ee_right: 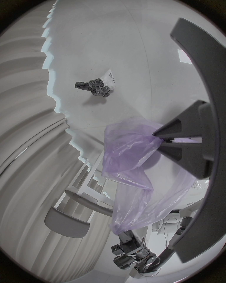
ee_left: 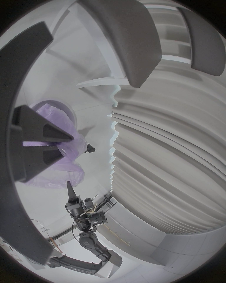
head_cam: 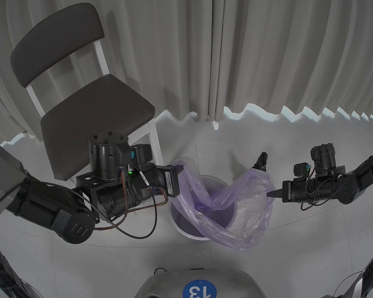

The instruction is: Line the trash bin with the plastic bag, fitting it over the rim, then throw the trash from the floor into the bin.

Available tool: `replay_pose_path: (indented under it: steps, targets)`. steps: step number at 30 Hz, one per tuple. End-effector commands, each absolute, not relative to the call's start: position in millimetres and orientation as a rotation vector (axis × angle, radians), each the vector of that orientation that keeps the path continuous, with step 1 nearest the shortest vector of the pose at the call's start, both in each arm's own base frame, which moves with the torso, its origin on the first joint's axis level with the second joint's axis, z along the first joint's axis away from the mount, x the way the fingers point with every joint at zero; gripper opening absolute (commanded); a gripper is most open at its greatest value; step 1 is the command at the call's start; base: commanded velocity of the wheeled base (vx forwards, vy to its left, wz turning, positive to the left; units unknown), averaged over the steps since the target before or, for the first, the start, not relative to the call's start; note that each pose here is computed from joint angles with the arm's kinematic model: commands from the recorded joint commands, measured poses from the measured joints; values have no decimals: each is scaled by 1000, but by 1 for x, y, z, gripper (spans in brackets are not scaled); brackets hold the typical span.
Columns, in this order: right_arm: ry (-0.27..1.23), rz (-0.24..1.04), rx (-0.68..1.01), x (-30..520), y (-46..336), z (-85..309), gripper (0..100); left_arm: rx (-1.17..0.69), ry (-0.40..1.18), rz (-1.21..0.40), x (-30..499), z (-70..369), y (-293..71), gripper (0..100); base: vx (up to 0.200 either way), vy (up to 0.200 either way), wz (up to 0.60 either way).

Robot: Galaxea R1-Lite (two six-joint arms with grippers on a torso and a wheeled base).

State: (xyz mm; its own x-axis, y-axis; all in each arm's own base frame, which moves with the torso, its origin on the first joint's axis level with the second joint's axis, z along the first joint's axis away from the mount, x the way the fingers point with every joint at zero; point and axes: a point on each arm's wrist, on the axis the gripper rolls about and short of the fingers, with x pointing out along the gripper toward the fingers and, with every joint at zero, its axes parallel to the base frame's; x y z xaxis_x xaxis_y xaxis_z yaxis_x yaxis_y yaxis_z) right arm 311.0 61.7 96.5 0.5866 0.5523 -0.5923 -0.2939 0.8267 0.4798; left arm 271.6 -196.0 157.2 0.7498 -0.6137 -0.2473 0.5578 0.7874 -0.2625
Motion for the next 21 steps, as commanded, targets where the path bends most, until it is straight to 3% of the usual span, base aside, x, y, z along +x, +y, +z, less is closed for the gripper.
replay_pose_path:
  steps: [1, 12, 21]
  targets:
    - [828, 494, 360, 310, 59, 88, 0, -163, 395, -631, 276, 136, -198, 0, 0, 0, 0]
    - [787, 553, 380, 310, 89, 104, 0, -268, 413, -610, 301, 92, -168, 0, 0, 0, 0]
    - [758, 617, 356, 326, 113, 111, 0, -277, 384, -596, 300, 88, -159, 0, 0, 0, 0]
